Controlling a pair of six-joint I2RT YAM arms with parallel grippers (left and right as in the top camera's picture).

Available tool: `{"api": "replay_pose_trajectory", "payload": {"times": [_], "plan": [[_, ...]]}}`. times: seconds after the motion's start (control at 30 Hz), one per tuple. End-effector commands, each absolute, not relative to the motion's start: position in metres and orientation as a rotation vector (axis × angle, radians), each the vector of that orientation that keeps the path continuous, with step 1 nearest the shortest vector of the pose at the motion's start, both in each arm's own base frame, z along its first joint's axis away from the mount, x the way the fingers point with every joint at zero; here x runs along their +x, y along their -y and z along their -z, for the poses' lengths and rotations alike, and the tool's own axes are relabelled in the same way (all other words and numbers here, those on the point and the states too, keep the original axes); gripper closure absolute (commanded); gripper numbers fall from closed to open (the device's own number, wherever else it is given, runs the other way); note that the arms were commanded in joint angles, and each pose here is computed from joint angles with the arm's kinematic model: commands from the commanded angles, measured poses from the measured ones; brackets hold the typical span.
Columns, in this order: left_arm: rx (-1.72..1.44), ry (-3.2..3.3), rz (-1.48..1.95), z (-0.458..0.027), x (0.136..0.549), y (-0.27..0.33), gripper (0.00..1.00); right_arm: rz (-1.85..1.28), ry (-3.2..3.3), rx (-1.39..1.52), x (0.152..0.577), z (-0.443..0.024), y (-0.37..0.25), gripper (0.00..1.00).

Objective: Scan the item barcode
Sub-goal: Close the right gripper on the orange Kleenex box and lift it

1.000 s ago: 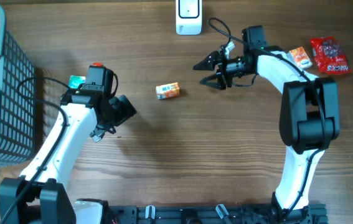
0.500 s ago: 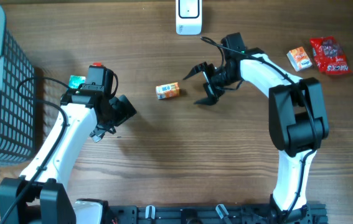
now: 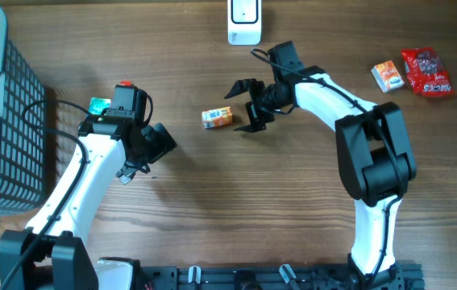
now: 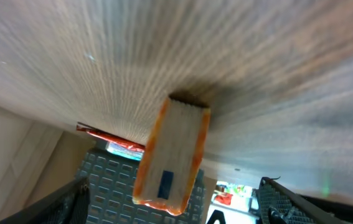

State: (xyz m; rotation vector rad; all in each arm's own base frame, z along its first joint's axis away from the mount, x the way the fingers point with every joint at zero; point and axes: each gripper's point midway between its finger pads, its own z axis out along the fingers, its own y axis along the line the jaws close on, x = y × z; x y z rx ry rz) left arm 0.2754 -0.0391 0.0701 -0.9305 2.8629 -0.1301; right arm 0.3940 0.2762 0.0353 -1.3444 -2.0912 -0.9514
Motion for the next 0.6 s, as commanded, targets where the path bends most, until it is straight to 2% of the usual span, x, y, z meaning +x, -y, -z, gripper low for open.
{"api": "replay_pose_trajectory", "payload": {"times": [0.0, 0.27, 0.57], "plan": [[-0.933, -2.844, 0.119, -0.071, 0.276, 0.035, 0.0, 0.95, 2.055, -1.393, 0.393, -0.049, -0.283, 0.14], [-0.933, -2.846, 0.117, -0.071, 0.275, 0.035, 0.0, 0.931, 2.082, -1.437, 0.397, -0.044, -0.28, 0.13], [-0.933, -2.846, 0.117, -0.071, 0.275, 0.035, 0.0, 0.946, 2.119, -1.489, 0.408, -0.04, -0.278, 0.21]]}}
